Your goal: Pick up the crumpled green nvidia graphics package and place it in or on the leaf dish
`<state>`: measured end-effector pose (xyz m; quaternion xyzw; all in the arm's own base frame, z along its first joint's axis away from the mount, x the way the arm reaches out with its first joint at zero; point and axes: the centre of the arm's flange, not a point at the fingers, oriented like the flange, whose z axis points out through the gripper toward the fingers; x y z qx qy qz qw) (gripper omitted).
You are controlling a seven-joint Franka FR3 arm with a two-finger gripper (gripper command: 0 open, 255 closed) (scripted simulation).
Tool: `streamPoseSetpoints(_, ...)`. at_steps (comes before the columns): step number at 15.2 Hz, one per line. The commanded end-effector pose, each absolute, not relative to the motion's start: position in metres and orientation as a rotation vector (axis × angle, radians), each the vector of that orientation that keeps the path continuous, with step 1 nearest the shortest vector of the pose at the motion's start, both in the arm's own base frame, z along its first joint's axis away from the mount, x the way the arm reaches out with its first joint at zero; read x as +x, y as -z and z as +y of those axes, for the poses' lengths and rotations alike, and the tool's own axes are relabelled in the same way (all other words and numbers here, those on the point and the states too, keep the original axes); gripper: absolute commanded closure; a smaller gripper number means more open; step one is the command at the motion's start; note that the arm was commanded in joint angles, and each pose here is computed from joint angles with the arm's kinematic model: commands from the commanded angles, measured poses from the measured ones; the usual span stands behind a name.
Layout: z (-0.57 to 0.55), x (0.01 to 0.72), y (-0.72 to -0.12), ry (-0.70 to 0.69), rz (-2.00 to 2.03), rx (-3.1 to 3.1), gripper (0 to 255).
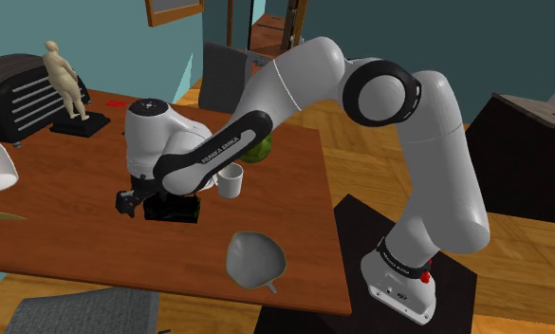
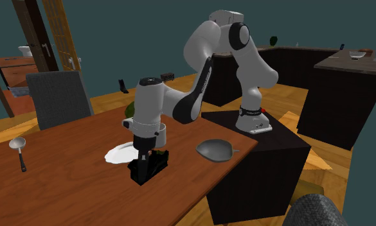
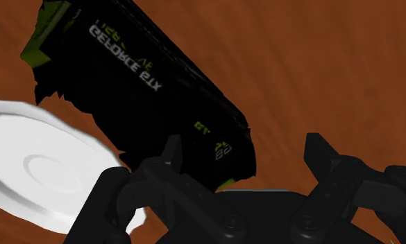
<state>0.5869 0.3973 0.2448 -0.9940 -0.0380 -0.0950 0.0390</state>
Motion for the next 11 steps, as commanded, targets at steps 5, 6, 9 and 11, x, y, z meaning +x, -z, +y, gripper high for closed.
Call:
streamPoseSetpoints(5,0.3981,0.5875,-0.2402,0.292,-0.117,-3.047,0)
streamPoseSetpoints(6,0.3981,0.5875,-0.2402,0.292,-0.117,-3.047,0)
streamPoseSetpoints(9,0.3981,0.5875,-0.2403,0.292,-0.117,-3.047,255)
streamPoseSetpoints(11,0.3981,0.5875,-0.2403,0.292,-0.117,-3.047,255)
